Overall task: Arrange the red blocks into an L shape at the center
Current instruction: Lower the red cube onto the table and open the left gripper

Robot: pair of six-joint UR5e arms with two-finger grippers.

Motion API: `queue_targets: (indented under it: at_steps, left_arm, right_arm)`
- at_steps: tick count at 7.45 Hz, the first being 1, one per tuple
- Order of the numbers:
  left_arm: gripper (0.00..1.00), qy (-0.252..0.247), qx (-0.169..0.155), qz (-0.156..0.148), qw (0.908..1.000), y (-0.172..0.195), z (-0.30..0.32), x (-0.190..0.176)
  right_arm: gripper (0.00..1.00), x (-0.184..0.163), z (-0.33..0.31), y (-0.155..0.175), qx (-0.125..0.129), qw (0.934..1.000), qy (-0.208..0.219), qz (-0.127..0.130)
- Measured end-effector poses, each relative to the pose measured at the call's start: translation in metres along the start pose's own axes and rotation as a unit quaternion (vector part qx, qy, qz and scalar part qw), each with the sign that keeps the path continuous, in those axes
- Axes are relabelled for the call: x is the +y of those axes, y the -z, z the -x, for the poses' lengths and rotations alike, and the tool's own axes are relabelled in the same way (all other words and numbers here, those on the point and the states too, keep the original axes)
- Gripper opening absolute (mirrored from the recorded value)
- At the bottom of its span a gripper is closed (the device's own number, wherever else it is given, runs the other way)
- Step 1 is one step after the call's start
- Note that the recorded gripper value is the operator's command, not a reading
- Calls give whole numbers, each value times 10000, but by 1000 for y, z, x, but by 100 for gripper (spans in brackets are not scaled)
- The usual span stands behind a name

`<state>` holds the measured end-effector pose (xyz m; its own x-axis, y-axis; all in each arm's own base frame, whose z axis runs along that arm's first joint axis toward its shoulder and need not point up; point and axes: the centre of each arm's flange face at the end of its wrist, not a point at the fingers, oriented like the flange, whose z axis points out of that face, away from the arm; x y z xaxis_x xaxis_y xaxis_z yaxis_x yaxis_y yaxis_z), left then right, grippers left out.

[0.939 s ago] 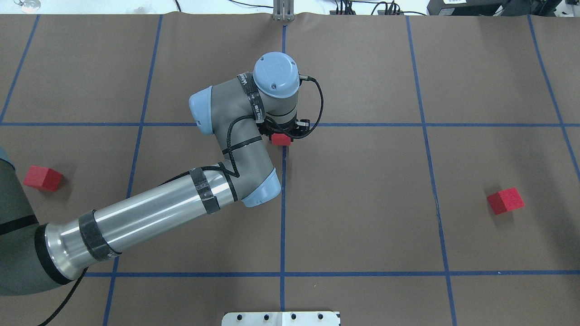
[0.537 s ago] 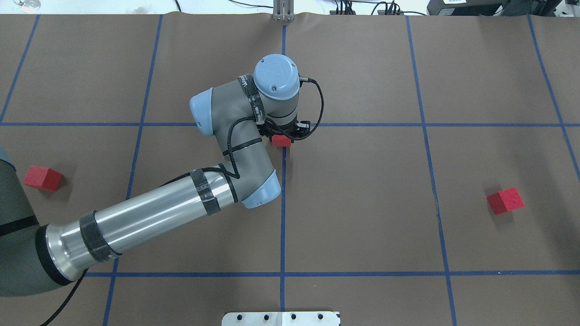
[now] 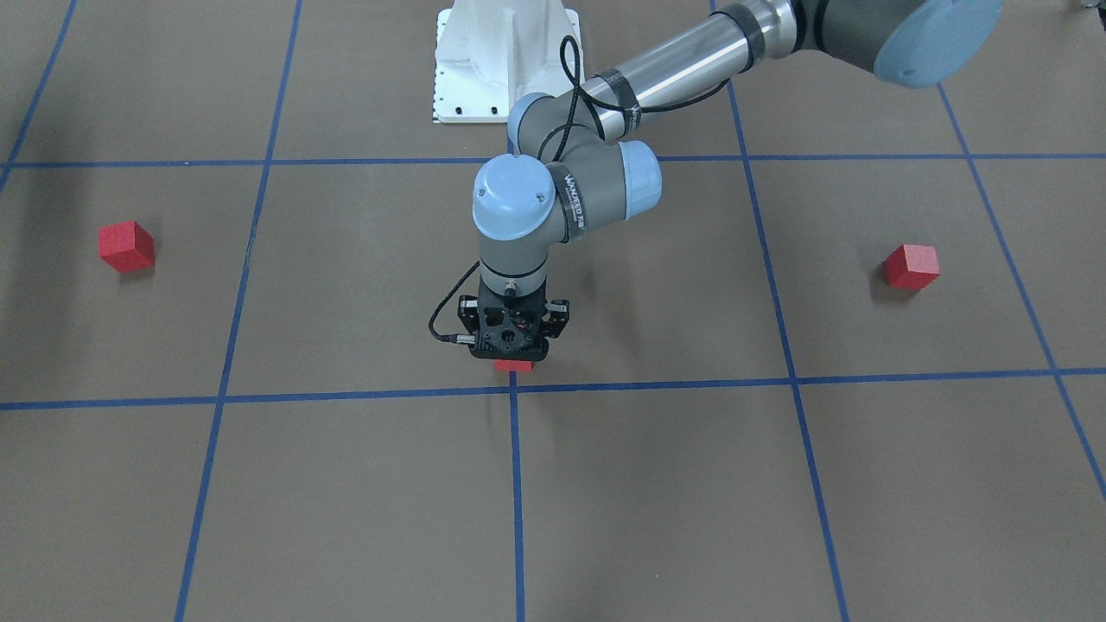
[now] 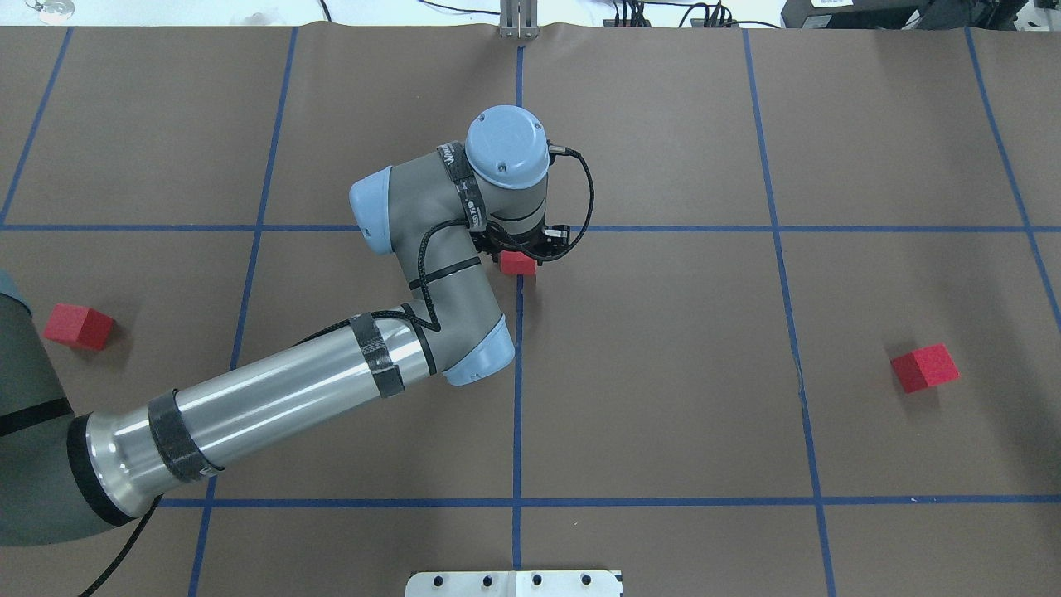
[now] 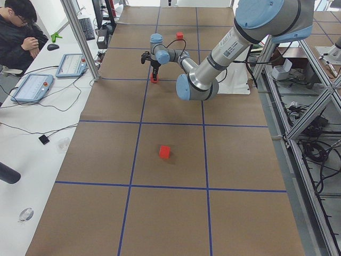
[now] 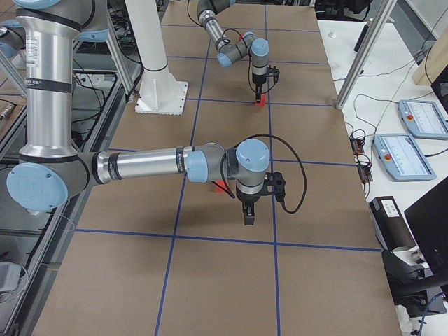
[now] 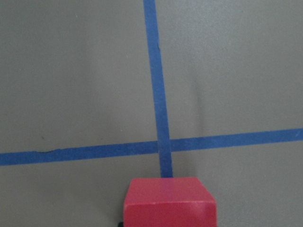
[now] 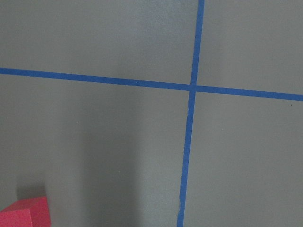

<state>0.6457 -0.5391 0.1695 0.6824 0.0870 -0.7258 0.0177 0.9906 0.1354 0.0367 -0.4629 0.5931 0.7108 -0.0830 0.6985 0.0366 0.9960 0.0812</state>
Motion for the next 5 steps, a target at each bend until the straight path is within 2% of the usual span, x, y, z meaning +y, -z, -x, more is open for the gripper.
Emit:
queue_targets:
  at_steps: [3,5]
  left_arm:
    - [99,92,136,-98,9998,12,-2,-5]
    - [99,299,436,-175,9985,56,6,-25]
  right_arm:
    - [100,-2,2,2,-4,10000,18,-20]
    - [100,-13,15,14,-4,9997,173,-185]
